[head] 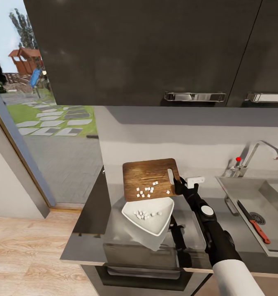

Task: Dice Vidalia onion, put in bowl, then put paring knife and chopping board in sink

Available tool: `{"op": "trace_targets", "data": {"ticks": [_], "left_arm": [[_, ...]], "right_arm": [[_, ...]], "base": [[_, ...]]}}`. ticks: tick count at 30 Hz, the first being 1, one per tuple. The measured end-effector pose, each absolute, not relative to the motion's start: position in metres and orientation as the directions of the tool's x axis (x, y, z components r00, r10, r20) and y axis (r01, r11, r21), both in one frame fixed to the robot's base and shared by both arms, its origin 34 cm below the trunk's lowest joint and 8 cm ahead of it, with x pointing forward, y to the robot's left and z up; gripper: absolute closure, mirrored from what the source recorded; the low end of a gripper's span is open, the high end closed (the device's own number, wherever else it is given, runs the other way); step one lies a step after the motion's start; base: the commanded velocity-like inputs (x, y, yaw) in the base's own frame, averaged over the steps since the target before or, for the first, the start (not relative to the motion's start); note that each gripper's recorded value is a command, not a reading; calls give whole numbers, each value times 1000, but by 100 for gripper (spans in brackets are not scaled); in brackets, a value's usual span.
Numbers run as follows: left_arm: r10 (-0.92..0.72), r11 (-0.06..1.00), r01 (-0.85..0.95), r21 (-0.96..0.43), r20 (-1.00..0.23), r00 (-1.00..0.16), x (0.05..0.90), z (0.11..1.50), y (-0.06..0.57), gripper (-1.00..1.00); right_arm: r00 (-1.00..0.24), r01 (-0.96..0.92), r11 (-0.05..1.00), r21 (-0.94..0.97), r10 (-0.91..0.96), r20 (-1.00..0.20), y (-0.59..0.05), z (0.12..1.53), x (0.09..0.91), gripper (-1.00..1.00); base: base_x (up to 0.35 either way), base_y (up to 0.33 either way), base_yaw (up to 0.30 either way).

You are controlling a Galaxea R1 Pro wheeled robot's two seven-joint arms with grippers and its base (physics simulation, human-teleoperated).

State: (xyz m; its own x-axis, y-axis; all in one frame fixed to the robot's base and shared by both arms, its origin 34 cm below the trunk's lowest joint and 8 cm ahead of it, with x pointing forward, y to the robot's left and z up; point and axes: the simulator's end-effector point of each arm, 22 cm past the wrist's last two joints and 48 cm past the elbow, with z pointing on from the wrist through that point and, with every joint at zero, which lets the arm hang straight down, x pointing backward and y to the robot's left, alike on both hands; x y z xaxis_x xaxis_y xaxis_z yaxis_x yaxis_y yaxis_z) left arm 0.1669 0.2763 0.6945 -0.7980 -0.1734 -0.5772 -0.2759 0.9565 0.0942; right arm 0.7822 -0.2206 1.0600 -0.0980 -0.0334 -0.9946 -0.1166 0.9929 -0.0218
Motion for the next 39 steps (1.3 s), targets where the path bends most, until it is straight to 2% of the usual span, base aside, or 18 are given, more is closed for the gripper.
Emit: {"op": "trace_targets", "data": {"ticks": [39], "left_arm": [[-169,957,-272,101,-568,-805,162,693,277,-100]], "right_arm": [[-41,-113,993,-31,-36,-998,-220,1070,783,100]], "base": [[0,0,0]]}}
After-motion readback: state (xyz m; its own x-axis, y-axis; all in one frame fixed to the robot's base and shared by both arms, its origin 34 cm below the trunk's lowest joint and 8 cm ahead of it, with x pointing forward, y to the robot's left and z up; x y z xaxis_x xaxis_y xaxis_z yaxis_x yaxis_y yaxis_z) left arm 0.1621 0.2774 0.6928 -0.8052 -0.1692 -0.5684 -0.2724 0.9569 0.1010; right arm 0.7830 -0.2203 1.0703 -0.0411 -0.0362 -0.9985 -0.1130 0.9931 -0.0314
